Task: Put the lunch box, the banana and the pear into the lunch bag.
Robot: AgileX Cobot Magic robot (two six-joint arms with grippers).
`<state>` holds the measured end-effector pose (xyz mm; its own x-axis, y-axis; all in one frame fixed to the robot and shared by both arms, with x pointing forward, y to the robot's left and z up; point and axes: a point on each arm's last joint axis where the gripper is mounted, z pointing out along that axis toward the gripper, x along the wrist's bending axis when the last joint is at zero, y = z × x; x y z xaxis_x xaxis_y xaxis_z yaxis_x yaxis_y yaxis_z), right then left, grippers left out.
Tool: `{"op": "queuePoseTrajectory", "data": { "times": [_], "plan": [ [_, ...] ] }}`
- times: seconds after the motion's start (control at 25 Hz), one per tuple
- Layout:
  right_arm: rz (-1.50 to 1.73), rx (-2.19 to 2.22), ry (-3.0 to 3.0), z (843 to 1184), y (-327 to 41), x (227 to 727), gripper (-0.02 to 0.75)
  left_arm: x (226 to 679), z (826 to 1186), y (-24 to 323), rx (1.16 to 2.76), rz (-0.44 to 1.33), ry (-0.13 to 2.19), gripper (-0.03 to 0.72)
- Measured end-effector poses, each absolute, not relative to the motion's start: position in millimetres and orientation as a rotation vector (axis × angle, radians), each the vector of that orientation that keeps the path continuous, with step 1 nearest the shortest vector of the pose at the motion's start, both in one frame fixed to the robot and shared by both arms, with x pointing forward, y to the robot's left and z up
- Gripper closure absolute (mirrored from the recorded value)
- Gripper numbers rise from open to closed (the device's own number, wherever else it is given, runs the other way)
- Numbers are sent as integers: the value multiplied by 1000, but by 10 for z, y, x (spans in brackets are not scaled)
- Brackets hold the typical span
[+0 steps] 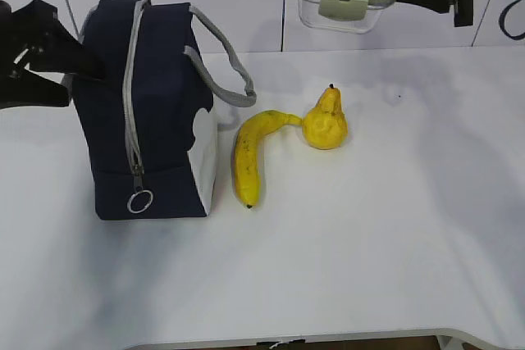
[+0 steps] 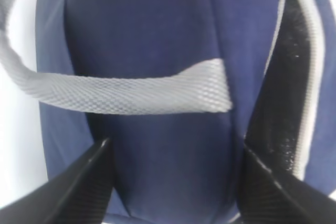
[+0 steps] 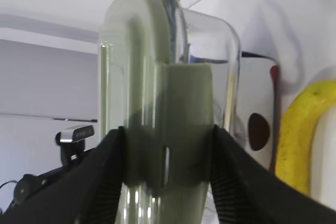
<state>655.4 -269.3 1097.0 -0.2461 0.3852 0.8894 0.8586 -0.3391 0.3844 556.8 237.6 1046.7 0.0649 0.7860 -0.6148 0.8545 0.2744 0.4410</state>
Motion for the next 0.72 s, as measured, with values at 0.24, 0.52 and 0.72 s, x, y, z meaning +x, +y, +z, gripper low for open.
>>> {"op": "queuePoseTrajectory", "data": {
  "times": [0.24, 0.52, 0.72],
  "plan": [
    [-1569, -1555, -1499, 10980, -2437, 6610, 357, 5590, 10443, 2365, 1491, -118, 1723, 272],
    [-1535, -1469, -1528, 11109, -2074, 6570, 357, 5602, 10472, 2345, 1471, -127, 1692, 669],
    [-1502, -1426, -1537, 11127, -1837, 6545, 357, 5601, 10472, 2343, 1475, -128, 1688, 700]
  ]
}}
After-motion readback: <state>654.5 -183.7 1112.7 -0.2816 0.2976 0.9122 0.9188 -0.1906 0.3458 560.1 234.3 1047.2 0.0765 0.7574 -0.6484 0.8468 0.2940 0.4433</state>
